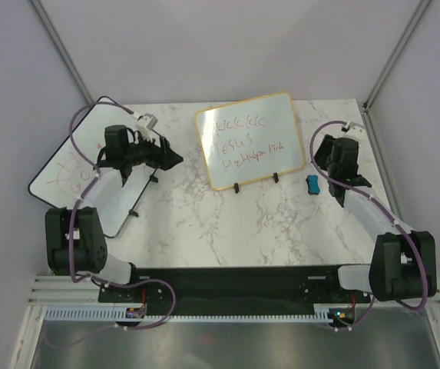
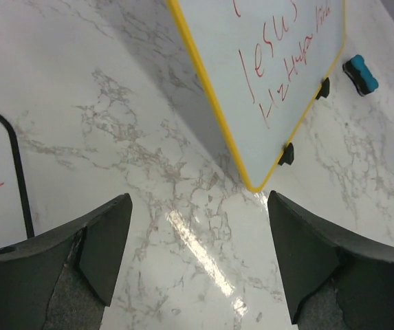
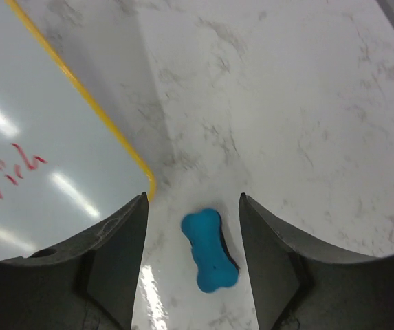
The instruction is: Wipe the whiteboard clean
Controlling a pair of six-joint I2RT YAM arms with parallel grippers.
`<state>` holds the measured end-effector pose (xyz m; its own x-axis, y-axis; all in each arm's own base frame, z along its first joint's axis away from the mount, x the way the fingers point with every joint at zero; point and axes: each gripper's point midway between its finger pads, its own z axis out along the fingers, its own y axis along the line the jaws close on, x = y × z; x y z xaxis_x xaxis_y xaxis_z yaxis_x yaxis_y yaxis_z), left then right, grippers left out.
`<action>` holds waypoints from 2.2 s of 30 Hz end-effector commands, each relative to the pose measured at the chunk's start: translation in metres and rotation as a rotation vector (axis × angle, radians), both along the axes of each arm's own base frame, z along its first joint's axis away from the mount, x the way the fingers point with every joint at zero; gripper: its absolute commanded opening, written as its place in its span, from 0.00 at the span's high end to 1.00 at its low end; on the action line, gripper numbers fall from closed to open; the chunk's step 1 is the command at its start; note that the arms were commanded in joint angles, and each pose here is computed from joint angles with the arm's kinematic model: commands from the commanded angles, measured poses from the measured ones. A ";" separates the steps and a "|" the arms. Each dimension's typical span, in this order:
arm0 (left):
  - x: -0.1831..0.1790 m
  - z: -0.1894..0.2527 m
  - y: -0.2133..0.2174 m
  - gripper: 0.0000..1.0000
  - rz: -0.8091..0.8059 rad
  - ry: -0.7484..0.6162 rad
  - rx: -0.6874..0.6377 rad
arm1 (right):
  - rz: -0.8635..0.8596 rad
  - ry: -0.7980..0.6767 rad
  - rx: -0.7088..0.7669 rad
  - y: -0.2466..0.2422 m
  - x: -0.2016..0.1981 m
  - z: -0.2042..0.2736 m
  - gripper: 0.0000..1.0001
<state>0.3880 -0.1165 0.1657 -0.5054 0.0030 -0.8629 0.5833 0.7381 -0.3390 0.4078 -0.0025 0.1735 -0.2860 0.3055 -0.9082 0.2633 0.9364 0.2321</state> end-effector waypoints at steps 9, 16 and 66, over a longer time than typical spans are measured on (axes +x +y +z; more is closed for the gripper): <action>0.043 0.002 -0.052 0.13 -0.144 0.255 -0.212 | 0.050 0.570 -0.038 0.001 -0.054 -0.139 0.36; 0.055 -0.009 -0.057 0.13 -0.164 0.248 -0.207 | 0.087 0.574 -0.080 0.000 -0.045 -0.137 0.47; 0.052 -0.012 -0.063 0.14 -0.248 0.240 -0.183 | 0.108 0.564 -0.133 0.004 -0.020 -0.134 0.75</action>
<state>0.4386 -0.1745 0.1368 -0.7348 -0.0139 -0.6781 0.5651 0.5403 -0.6235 0.3776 0.0010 0.0274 -0.7848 0.1450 -0.6026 0.2072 0.9777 -0.0347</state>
